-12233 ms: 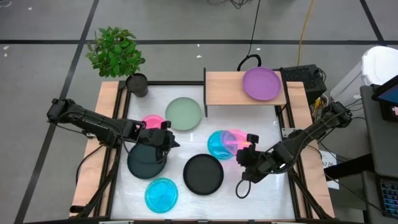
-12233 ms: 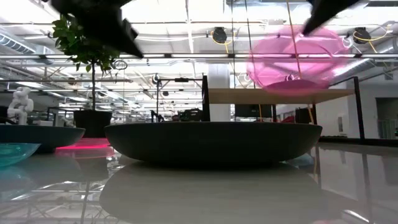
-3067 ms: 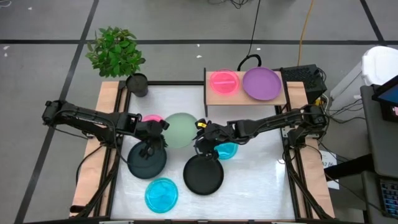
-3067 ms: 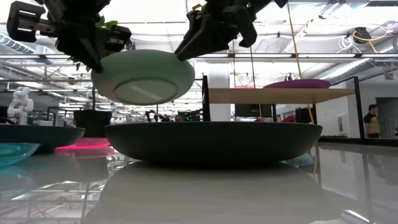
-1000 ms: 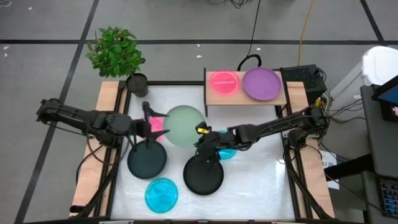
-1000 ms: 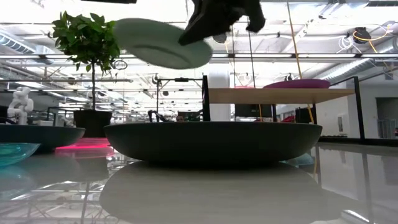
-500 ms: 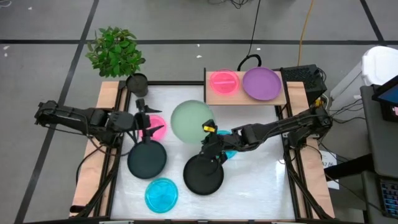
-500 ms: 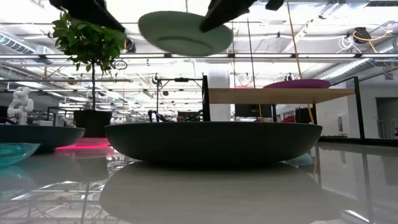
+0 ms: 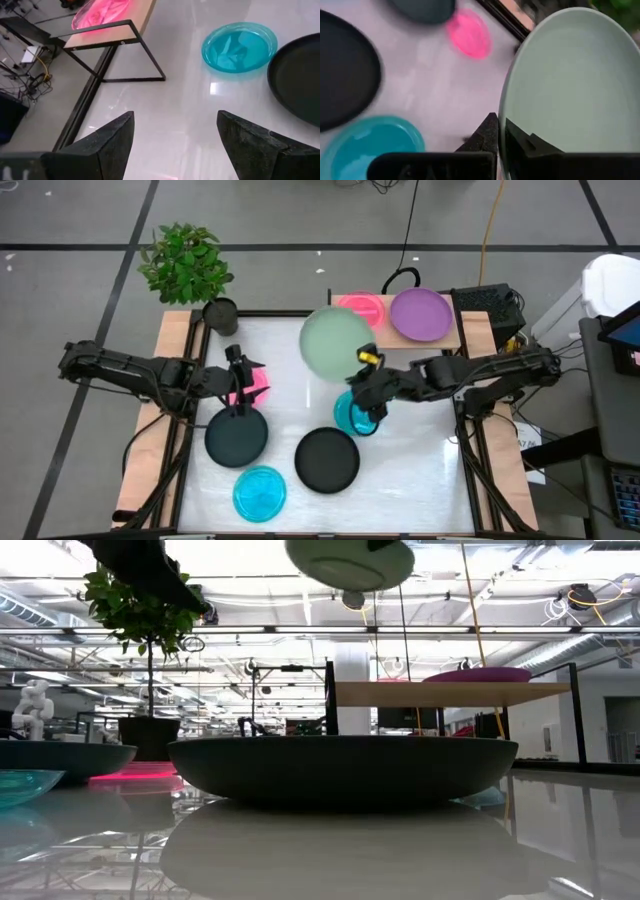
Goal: Place and stack plates onto a shelf
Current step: Stack the green plate on top of the violet plate on the shelf
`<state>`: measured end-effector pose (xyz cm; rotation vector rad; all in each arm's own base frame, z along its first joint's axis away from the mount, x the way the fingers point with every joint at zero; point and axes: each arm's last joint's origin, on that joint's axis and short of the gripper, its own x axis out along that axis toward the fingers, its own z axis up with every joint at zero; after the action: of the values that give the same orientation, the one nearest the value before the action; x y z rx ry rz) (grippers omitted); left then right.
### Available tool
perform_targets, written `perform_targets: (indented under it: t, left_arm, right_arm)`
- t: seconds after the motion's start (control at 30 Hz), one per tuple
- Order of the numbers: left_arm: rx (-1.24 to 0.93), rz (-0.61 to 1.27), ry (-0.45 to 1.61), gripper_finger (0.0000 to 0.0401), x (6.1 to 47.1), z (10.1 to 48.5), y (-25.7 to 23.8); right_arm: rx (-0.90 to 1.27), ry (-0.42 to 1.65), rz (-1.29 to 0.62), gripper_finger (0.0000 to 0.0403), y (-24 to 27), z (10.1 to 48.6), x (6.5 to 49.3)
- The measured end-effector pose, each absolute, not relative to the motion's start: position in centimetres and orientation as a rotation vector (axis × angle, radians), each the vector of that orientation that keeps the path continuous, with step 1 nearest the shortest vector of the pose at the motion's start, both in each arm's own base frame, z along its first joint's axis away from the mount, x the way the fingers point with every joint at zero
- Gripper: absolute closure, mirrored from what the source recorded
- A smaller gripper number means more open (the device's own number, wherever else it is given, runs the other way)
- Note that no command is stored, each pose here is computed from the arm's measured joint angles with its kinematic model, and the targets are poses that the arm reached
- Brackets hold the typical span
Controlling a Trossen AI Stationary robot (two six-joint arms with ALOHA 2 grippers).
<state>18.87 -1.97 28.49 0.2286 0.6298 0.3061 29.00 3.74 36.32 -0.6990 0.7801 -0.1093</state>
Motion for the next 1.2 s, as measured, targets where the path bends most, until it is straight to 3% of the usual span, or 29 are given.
perform_targets:
  t: [0.53,0.63,0.9,1.2]
  left_arm:
    - [0.268,0.335,0.686,0.0119,21.7,26.5,-2.4]
    - [0.229,0.362,0.629,0.0140,20.7,27.6,-2.0]
    - [0.151,0.209,0.506,0.0212,18.5,29.9,-2.3]
    - [0.140,0.124,0.496,0.0240,18.3,29.4,-3.1]
  right_arm:
    - [-0.494,1.020,-0.407,0.0403,-3.4,36.5,24.7]
    - [-0.466,1.056,-0.441,0.0403,-4.4,36.0,24.0]
    - [-0.403,1.095,-0.538,0.0403,-6.7,35.0,21.6]
    - [-0.322,1.124,-0.575,0.0402,-8.1,33.5,19.5]
